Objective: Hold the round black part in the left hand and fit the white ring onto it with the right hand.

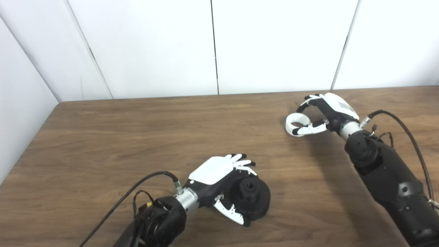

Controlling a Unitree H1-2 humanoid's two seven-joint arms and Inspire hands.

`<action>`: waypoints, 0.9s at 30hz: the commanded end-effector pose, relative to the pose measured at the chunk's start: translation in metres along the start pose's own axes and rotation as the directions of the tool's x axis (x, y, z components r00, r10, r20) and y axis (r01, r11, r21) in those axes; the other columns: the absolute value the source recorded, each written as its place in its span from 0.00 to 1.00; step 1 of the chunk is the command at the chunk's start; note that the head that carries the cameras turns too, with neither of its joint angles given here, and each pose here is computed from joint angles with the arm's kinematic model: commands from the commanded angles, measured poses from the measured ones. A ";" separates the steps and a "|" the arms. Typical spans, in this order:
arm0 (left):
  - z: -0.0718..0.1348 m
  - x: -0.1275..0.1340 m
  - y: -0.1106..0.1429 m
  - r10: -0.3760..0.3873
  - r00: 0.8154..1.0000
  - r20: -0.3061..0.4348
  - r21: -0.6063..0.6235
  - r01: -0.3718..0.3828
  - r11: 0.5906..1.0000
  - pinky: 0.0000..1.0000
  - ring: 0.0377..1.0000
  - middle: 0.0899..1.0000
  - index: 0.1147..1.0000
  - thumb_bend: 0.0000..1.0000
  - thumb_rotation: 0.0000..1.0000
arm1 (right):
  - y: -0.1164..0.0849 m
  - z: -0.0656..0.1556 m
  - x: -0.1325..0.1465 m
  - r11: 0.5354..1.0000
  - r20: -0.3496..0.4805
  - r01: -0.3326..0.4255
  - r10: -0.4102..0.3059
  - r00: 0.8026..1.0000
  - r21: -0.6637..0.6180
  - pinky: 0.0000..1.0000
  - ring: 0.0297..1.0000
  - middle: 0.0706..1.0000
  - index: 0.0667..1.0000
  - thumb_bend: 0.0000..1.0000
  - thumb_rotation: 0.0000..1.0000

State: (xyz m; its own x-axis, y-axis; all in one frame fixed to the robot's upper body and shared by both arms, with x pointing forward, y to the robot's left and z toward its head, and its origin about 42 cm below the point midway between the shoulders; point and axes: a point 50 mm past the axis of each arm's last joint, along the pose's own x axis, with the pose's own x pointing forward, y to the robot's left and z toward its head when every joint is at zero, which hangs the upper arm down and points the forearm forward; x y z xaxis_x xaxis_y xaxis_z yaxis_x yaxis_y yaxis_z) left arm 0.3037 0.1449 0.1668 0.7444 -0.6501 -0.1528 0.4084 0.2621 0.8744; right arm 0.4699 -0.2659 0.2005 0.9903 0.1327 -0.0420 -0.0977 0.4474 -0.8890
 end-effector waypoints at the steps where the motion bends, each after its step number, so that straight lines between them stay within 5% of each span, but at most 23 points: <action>1: -0.002 -0.002 0.002 -0.006 1.000 -0.008 0.024 0.007 1.000 1.00 1.00 0.93 0.66 0.92 0.28 | -0.028 0.017 0.009 0.996 0.074 0.091 -0.091 0.993 0.002 0.90 0.97 0.89 0.63 0.75 0.29; 27: -0.002 -0.001 0.004 -0.005 1.000 -0.010 0.025 0.005 1.000 1.00 1.00 0.93 0.66 0.91 0.29 | -0.031 0.018 0.003 0.994 0.086 0.109 -0.110 0.990 0.015 0.87 0.96 0.89 0.62 0.72 0.28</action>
State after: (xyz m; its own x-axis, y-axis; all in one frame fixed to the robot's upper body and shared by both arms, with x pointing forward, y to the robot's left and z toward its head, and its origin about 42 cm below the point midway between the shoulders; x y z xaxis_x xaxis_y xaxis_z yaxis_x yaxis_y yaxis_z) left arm 0.3038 0.1450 0.1669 0.7447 -0.6496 -0.1532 0.4084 0.2620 0.8744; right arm 0.4671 -0.2647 0.2029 0.9905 0.1362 -0.0175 -0.0800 0.4686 -0.8798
